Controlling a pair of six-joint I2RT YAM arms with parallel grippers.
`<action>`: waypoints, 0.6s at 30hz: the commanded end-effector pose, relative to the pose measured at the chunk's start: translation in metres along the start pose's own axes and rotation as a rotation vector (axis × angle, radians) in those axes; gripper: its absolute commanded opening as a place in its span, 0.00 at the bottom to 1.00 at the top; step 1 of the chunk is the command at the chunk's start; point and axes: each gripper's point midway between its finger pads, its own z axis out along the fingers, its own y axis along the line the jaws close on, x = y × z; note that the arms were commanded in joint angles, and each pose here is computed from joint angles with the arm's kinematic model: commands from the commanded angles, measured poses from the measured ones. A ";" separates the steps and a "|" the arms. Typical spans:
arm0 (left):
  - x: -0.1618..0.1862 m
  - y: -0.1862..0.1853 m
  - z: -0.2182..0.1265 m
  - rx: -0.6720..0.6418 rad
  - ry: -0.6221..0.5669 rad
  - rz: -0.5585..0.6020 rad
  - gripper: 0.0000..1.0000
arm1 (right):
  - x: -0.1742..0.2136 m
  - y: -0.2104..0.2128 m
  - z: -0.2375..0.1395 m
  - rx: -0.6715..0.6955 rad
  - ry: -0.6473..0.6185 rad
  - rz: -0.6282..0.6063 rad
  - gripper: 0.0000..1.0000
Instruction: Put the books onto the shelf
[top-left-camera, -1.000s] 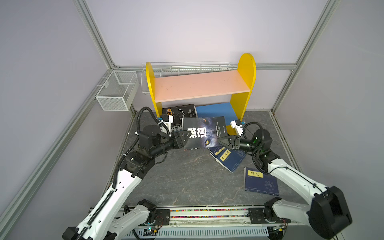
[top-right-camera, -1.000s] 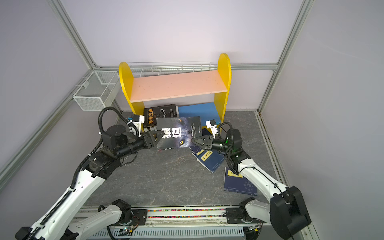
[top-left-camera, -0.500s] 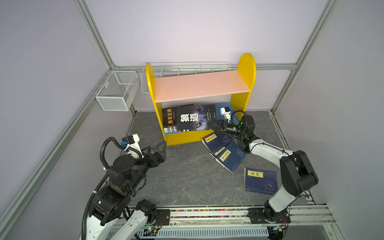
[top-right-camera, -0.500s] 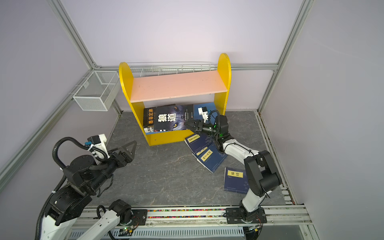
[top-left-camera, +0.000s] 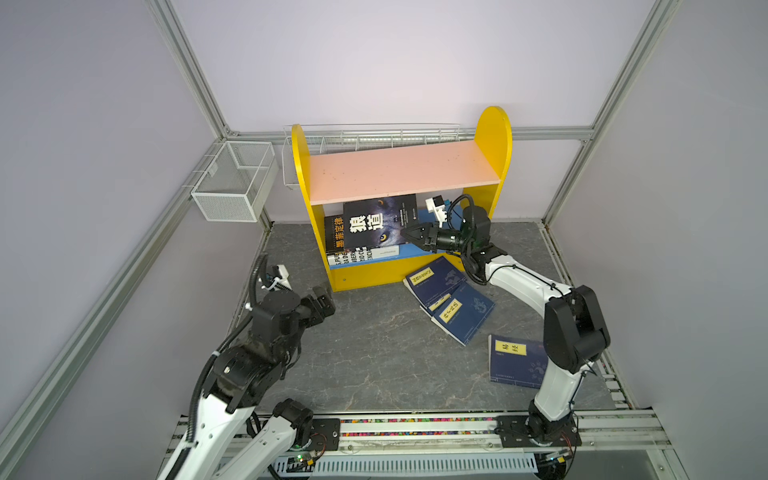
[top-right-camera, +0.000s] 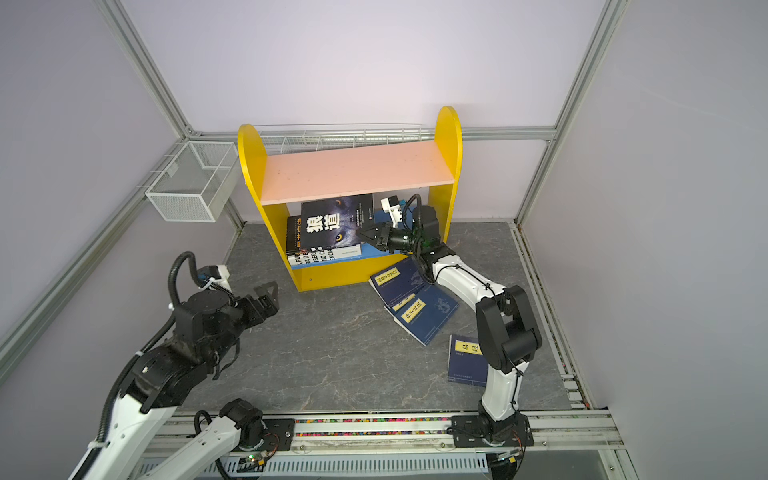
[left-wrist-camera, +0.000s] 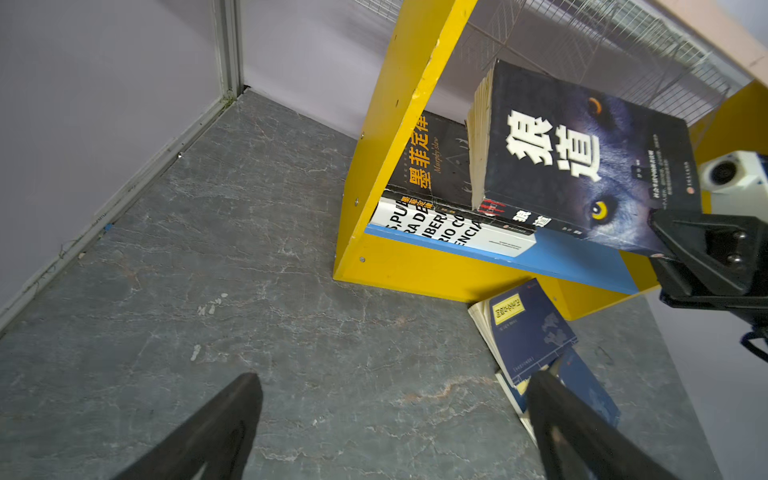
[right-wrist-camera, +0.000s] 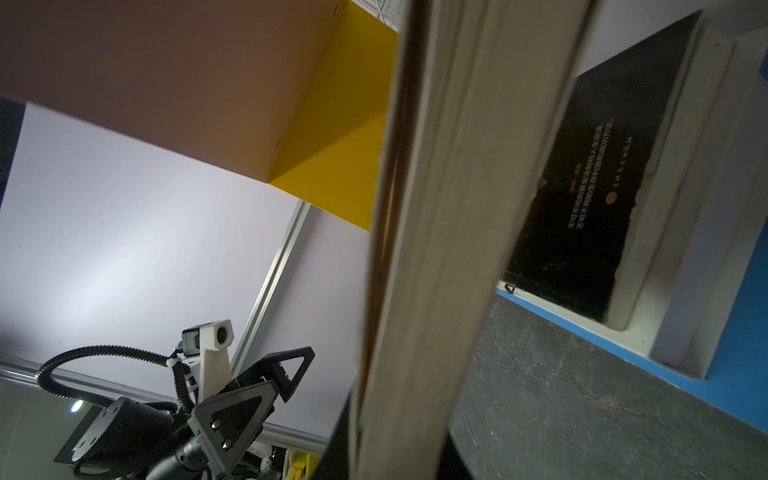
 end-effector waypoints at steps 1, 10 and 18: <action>-0.026 -0.012 0.006 0.000 -0.069 0.057 1.00 | -0.014 0.012 0.008 -0.025 -0.019 -0.085 0.08; -0.048 -0.016 0.054 0.128 -0.055 -0.046 1.00 | -0.025 0.000 0.034 -0.028 -0.012 -0.087 0.08; -0.056 -0.017 0.093 0.182 -0.044 -0.037 1.00 | -0.027 -0.007 0.050 -0.025 -0.006 -0.098 0.08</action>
